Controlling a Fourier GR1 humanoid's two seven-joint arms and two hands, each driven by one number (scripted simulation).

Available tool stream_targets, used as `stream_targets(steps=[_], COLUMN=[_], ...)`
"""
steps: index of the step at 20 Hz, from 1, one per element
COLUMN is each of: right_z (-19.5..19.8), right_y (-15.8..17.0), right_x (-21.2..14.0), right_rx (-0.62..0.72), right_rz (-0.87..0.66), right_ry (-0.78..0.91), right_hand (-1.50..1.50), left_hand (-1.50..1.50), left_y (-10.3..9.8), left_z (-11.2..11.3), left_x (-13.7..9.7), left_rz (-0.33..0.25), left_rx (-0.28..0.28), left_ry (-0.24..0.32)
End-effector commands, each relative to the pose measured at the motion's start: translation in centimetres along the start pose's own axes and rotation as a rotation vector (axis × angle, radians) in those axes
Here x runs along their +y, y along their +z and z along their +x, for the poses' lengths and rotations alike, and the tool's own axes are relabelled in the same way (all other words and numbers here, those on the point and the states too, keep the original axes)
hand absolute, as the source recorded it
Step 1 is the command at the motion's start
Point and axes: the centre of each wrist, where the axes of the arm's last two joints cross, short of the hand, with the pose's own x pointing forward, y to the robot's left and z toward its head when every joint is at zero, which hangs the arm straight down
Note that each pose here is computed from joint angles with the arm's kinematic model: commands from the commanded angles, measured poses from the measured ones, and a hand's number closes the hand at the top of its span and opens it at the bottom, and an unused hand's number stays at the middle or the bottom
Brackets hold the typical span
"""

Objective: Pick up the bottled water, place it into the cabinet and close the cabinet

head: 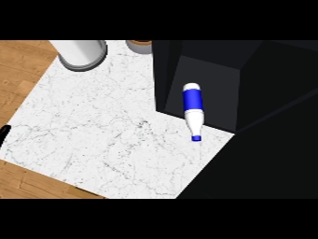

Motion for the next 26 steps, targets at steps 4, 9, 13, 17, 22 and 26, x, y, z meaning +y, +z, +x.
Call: stream_targets(steps=[4, 9, 13, 17, 22, 26], right_z=[-1.1, -1.6, -2.2, -3.2, -2.7, -1.8], right_y=[-2.9, -5.2, -7.8, -10.6, -15.2, -17.5], right_x=[-2.4, -4.6, -6.8, -8.4, -11.3, -14.7], right_rx=[0.126, 0.209, 0.255, 0.314, 0.361, 0.353], right_rz=[-0.056, -0.045, -0.085, -0.099, -0.180, -0.362], right_ry=[0.058, 0.115, 0.115, 0.078, 0.083, 0.114], right_hand=[1.50, 1.50, 1.50, 1.50, 1.50, 1.50], left_hand=[-1.50, -1.50, -1.50, -1.50, -1.50, -1.50], left_y=[0.1, 0.4, 0.8, 0.8, 1.0, 1.2], left_z=[0.1, 0.0, -0.1, -0.1, 0.5, -0.2], left_x=[0.6, 0.9, 1.4, 1.5, 2.3, 1.9], left_rz=[0.012, 0.032, 0.053, 0.049, 0.058, 0.074], left_rx=[0.009, 0.011, 0.024, 0.015, 0.007, 0.004], left_ry=[-0.001, 0.000, -0.003, -0.002, -0.016, 0.006])
